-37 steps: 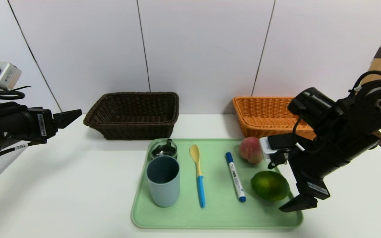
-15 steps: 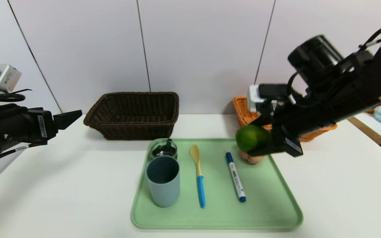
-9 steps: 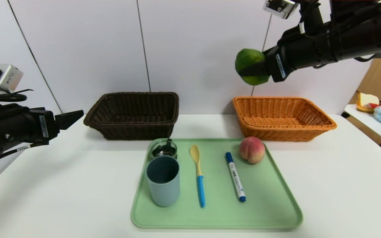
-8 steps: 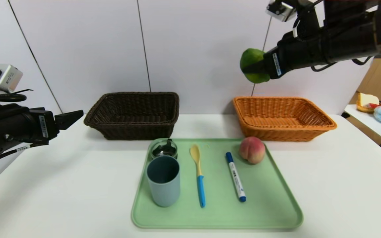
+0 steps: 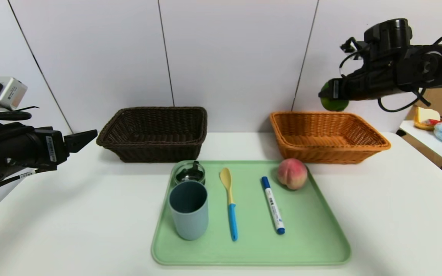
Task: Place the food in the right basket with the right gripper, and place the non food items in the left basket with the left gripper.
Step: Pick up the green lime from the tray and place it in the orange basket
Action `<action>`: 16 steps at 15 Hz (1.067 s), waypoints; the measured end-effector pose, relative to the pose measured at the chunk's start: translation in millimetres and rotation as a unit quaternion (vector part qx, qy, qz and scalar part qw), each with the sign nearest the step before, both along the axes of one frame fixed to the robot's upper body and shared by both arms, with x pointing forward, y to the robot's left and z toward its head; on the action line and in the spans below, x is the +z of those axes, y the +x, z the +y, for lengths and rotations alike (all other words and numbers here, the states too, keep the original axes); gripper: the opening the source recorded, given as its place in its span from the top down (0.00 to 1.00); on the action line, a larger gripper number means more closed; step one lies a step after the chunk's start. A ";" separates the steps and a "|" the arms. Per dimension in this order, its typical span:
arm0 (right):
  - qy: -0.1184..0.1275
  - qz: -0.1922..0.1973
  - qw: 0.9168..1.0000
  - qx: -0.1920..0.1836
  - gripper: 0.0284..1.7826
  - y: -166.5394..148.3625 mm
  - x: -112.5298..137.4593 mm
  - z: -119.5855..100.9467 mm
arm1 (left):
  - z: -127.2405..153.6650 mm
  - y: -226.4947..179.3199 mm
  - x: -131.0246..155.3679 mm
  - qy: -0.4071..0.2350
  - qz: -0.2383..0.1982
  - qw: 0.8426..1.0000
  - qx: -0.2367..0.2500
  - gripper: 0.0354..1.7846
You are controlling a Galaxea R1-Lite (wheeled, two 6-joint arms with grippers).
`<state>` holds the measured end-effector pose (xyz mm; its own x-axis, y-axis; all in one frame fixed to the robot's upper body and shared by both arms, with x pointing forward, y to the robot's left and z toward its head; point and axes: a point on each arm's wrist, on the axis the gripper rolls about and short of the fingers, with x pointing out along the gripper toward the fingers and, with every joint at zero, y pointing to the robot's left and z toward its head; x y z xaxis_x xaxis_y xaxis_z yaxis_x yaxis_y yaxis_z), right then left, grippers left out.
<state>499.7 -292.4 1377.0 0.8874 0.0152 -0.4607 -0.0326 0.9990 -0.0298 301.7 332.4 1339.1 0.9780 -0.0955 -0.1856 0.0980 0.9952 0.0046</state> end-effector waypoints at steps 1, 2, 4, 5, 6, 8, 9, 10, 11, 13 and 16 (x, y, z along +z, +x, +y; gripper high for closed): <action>-0.003 0.006 1.000 -0.016 0.46 4.3 -5.5 -7.4 | 0.0 0.1 -0.1 -0.001 0.000 1.000 0.000 0.06; -0.011 0.014 0.999 -0.039 0.46 9.2 -12.1 -16.8 | 0.1 0.2 -0.2 -0.001 0.001 1.000 0.001 0.06; -0.016 0.028 0.997 -0.069 0.46 16.2 -24.0 -32.2 | 0.1 0.3 -1.2 -0.001 0.002 1.000 0.001 0.06; -0.016 0.036 0.997 -0.073 0.46 18.5 -29.8 -35.4 | 0.0 0.3 -1.8 -0.001 0.004 1.000 0.000 0.06; -0.017 0.045 0.996 -0.077 0.46 20.9 -36.3 -38.3 | 0.0 0.5 -2.3 -0.001 0.005 1.000 0.000 0.06; -0.018 0.062 0.994 -0.082 0.46 25.2 -49.5 -43.4 | 0.0 0.8 -2.7 -0.001 0.006 1.000 0.000 0.06; -0.018 0.064 0.994 -0.084 0.46 27.7 -54.5 -45.0 | -0.2 1.0 -3.0 -0.002 0.006 1.000 0.000 0.06; -0.017 0.060 0.995 -0.083 0.46 30.7 -58.5 -45.2 | -0.2 1.0 -3.4 -0.002 0.007 1.000 0.000 0.06; -0.017 0.055 0.995 -0.081 0.46 33.9 -62.6 -43.8 | 0.1 1.4 -3.8 -0.002 0.008 1.000 0.001 0.06; -0.018 0.066 0.994 -0.080 0.46 36.6 -72.6 -43.6 | 0.2 2.3 -4.6 -0.002 0.010 1.000 0.001 0.06; -0.019 0.081 0.993 -0.079 0.46 38.5 -83.3 -43.3 | 0.0 2.8 -5.0 -0.002 0.010 1.000 0.000 0.06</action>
<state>538.2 -335.7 1293.7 0.7918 -0.1395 -0.5946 0.1180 0.9902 -0.0751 304.5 332.4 1334.1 0.9740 -0.0955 -0.2055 0.0972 0.9953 -0.0016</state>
